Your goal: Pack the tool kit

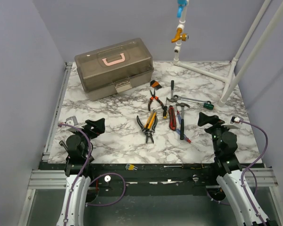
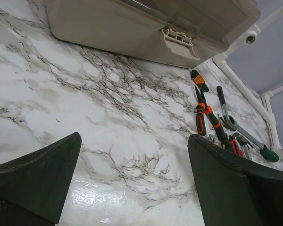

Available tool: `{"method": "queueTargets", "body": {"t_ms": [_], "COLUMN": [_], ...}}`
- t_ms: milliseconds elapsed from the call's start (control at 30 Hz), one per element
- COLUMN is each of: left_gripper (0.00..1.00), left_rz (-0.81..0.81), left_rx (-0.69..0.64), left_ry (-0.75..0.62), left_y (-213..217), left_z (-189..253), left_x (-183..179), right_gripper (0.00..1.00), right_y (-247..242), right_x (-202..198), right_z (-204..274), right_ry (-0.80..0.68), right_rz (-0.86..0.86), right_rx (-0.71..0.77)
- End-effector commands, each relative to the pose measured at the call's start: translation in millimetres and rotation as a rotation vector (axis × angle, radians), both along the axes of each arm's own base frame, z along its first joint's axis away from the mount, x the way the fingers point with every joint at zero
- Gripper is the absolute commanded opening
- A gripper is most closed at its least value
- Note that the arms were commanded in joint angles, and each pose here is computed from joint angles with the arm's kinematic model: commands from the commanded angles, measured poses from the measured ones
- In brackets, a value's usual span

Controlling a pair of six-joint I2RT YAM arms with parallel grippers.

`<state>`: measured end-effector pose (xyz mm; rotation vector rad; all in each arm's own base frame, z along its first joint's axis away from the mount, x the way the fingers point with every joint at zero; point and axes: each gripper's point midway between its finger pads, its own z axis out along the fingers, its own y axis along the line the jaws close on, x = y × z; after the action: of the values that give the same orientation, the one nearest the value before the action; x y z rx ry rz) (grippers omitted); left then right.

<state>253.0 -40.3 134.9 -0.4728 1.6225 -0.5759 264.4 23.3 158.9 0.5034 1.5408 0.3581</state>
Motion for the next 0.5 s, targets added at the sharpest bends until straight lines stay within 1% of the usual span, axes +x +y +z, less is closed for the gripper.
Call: {"method": "queueTargets", "body": {"t_ms": [0,233,300,367,467], "left_gripper": [0.99,0.99,0.99,0.99,0.98], "left_rz": [-0.025,-0.082,-0.117,-0.112,-0.098], "left_rx": [0.025,0.047,0.058,0.012,-0.070], "left_ry": [-0.036,-0.042,-0.072,-0.058,-0.059], "left_y": [-3,-11,-17,-18,-21], "left_z": [10,10,15,18,40], "left_x": [-1,-1,0,1,4], "right_gripper": [1.00,1.00,1.00,1.00,1.00], "right_y": [-4,-3,-3,-3,-3], "right_x": [-1,-1,-1,0,0], "right_z": [-3,-4,-5,-6,-6], "right_ry": [0.011,0.019,0.020,0.023,0.026], "right_rz": [-0.023,-0.021,-0.021,-0.019,-0.019], "right_rx": [0.002,0.002,0.002,0.001,0.002]}}
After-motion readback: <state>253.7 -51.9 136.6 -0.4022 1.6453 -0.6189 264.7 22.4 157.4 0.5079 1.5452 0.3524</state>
